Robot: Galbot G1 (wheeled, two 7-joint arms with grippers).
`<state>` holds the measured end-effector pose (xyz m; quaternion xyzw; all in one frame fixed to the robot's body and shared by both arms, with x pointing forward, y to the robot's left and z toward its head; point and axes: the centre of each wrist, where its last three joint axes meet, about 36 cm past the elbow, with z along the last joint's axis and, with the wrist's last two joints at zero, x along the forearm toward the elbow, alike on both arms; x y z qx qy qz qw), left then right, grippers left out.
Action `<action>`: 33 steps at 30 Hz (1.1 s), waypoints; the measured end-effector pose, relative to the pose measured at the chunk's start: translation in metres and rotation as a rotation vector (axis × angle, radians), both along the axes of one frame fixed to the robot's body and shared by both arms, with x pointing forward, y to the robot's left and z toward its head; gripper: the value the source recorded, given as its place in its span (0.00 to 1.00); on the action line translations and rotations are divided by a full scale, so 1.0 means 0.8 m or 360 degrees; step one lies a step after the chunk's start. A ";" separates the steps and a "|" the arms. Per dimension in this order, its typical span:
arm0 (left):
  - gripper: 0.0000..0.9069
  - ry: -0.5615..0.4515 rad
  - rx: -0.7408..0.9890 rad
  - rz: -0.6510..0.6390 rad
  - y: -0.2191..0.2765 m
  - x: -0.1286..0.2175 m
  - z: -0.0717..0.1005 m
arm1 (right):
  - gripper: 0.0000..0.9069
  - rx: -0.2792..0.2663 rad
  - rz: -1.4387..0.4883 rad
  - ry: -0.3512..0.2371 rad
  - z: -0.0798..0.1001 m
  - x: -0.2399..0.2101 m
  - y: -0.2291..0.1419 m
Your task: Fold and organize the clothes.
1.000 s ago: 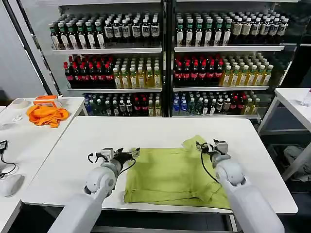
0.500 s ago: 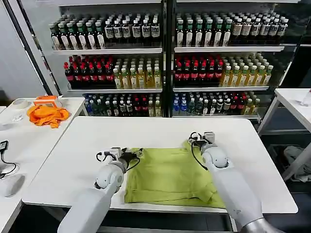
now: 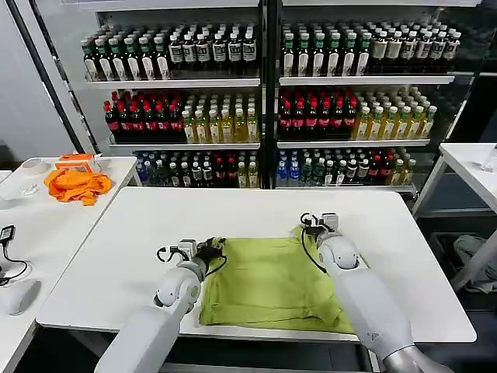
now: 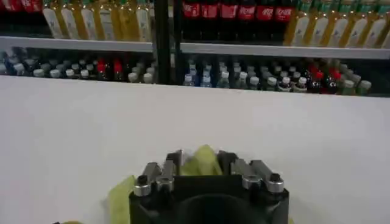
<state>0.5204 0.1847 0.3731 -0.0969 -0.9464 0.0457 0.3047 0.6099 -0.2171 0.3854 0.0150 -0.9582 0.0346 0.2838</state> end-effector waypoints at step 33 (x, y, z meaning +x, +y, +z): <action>0.03 -0.0198 -0.0108 -0.0010 0.037 -0.052 0.066 | 0.00 0.0065 0.0050 -0.0276 0.088 -0.083 -0.024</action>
